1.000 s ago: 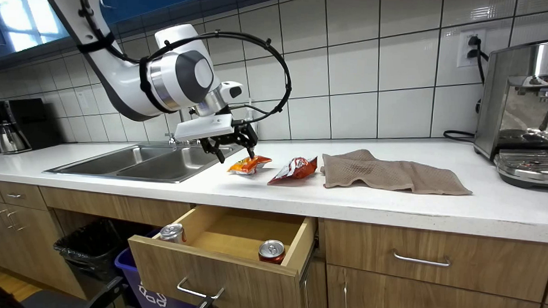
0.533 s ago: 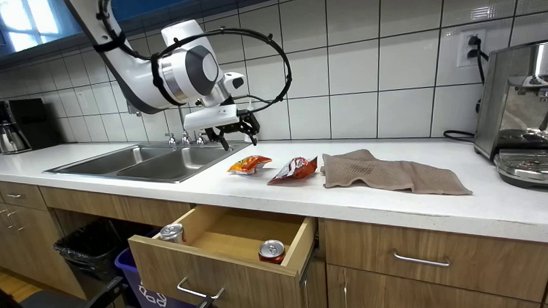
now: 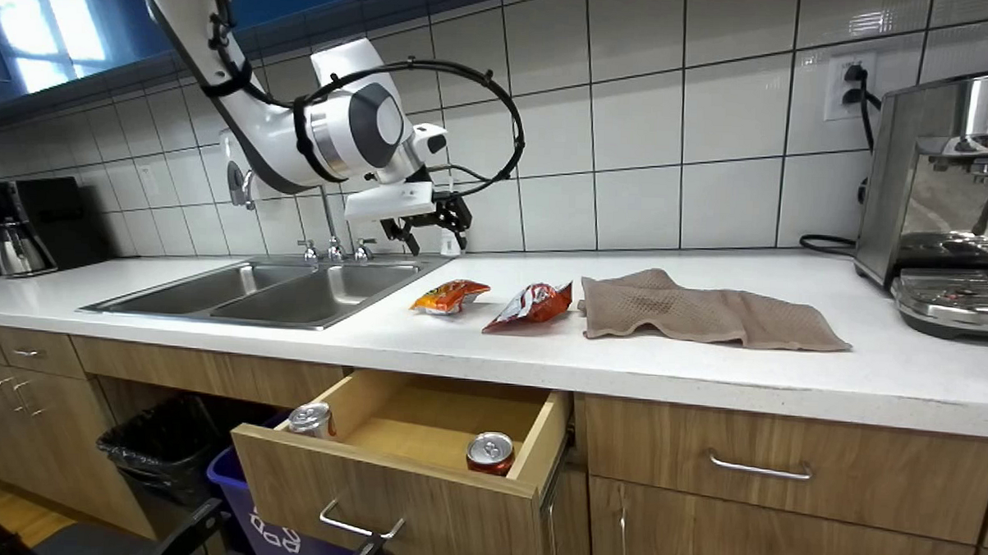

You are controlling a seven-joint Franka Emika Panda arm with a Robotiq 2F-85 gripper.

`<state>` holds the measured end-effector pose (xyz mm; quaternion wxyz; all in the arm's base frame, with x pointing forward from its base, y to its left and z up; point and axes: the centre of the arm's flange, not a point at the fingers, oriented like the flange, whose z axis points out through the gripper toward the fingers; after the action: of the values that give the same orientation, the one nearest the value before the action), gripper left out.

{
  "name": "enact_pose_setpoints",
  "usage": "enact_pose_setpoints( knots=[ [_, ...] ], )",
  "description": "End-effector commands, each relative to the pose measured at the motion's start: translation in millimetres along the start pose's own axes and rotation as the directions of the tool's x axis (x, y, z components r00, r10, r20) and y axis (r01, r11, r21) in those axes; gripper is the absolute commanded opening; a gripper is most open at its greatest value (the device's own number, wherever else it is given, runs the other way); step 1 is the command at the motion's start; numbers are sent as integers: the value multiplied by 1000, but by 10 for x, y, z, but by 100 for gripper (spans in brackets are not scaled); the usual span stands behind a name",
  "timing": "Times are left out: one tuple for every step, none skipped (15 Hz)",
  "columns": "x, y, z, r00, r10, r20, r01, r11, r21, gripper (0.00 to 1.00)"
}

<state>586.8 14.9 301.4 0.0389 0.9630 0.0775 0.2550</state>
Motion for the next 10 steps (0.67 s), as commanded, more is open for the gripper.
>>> enact_pose_setpoints(
  knots=[
    [307,139,237,1000,14,12,-14,1000,6,100],
    [348,153,284,1000,21,18,-21,1000,6,100],
    [390,186,365,999,27,24,-28,1000,6,100],
    [427,203,427,999,32,32,-32,999,6,100],
    [469,220,503,999,36,38,-37,999,6,100],
    [503,231,571,998,41,44,-41,999,6,100],
    [544,241,644,998,42,53,-43,999,6,100],
    [576,250,707,998,38,56,-38,999,9,100],
    [598,251,761,997,39,59,-39,999,8,100],
    [623,247,818,997,38,62,-39,999,8,100]
  ],
)
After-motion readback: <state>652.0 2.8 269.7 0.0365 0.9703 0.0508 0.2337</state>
